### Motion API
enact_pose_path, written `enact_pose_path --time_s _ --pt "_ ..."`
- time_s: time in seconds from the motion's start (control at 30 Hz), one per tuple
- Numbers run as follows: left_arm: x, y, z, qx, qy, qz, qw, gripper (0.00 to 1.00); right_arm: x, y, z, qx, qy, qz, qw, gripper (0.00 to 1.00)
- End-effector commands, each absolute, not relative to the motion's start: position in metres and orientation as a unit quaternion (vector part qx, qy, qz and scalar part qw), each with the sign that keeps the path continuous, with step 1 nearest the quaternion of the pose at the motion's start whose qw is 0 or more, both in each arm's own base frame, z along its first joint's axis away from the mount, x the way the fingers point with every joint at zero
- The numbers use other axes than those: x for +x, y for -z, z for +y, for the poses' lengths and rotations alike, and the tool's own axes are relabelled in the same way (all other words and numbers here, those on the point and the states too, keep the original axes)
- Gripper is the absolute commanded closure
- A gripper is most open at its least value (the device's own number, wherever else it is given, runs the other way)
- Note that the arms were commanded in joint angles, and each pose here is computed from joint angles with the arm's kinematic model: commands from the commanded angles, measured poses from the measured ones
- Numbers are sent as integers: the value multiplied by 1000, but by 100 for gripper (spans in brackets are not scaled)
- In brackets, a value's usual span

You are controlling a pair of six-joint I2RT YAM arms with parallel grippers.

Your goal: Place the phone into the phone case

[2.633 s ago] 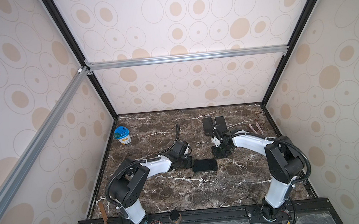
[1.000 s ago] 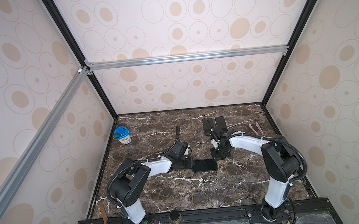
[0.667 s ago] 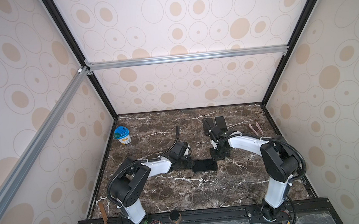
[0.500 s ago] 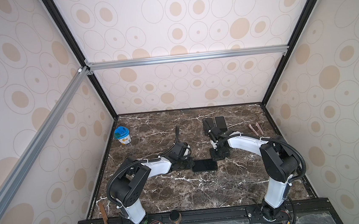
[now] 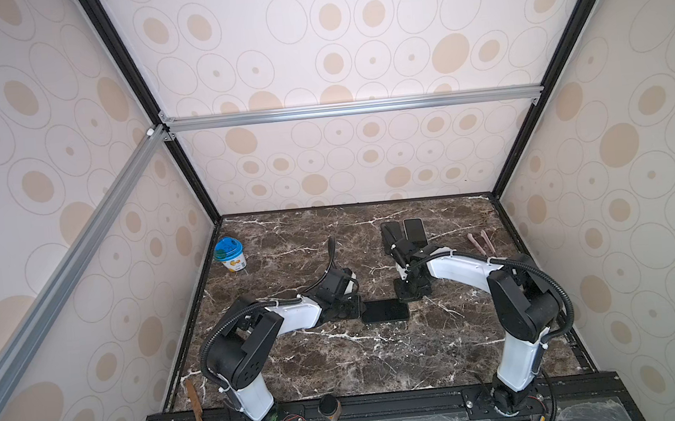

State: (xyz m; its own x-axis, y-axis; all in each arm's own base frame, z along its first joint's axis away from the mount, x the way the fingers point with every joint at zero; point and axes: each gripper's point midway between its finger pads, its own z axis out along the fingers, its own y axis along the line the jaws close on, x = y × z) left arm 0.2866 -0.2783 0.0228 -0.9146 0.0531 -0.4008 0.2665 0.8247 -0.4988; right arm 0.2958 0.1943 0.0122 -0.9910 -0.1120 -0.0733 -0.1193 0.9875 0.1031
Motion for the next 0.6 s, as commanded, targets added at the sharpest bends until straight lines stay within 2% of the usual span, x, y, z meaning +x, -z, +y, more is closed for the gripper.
enact_pose_path --time_s 0.0,0.57 --pt "277 -11 -267 73 265 946 170 80 208 121 155 -64 38 988 -134 91" --pt "275 -7 -265 64 265 948 165 80 199 132 145 -60 62 985 -147 90"
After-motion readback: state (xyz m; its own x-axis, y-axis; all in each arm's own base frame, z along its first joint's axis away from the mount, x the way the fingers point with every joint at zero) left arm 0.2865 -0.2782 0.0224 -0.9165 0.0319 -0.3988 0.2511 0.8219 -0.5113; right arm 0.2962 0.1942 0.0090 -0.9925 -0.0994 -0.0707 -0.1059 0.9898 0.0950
